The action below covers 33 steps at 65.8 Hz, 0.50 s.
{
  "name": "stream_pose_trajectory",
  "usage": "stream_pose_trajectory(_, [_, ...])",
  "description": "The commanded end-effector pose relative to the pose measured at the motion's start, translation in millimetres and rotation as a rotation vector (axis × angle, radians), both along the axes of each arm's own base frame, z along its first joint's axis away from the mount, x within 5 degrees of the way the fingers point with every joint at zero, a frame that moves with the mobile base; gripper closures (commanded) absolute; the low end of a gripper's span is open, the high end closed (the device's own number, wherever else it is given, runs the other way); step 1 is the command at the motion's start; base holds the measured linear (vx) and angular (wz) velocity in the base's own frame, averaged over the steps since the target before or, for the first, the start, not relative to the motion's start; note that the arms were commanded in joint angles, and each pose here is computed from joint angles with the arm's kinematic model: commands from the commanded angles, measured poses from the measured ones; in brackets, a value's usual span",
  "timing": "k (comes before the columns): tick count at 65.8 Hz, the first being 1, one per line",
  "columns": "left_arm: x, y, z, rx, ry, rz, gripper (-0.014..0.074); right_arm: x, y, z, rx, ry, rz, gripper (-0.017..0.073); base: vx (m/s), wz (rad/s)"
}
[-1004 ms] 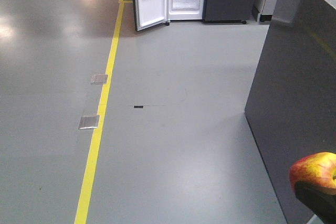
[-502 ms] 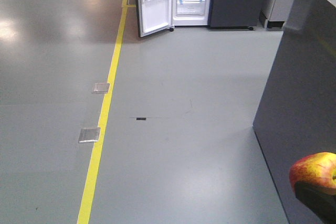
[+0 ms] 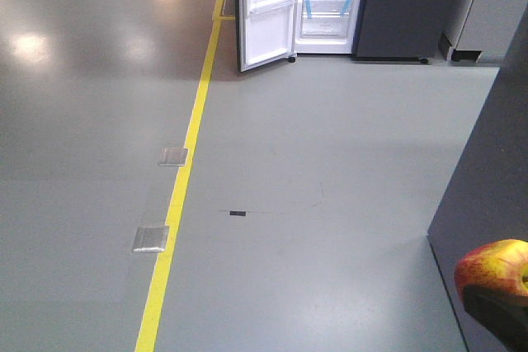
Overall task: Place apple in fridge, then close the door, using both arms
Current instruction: 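Drive the base toward the open white refrigerator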
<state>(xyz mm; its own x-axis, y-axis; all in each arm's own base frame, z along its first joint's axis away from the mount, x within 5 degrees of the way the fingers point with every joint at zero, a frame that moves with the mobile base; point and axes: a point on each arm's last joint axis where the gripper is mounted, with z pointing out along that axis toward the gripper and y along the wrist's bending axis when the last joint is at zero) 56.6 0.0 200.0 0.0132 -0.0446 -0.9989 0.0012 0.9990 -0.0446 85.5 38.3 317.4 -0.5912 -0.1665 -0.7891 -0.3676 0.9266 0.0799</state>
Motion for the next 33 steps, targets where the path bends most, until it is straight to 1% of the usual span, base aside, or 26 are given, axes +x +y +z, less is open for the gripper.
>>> stream_pose_trajectory(1, [-0.3,0.0,-2.3,0.000,-0.059,0.001,0.0599,3.4,0.9,12.7,0.035,-0.083,-0.007,0.0215,0.32,0.03])
stream_pose_trajectory(33, [-0.3,0.0,-2.3,0.000,-0.059,0.001,0.0599,3.4,0.9,12.7,0.035,-0.083,-0.007,0.0215,0.34,-0.01])
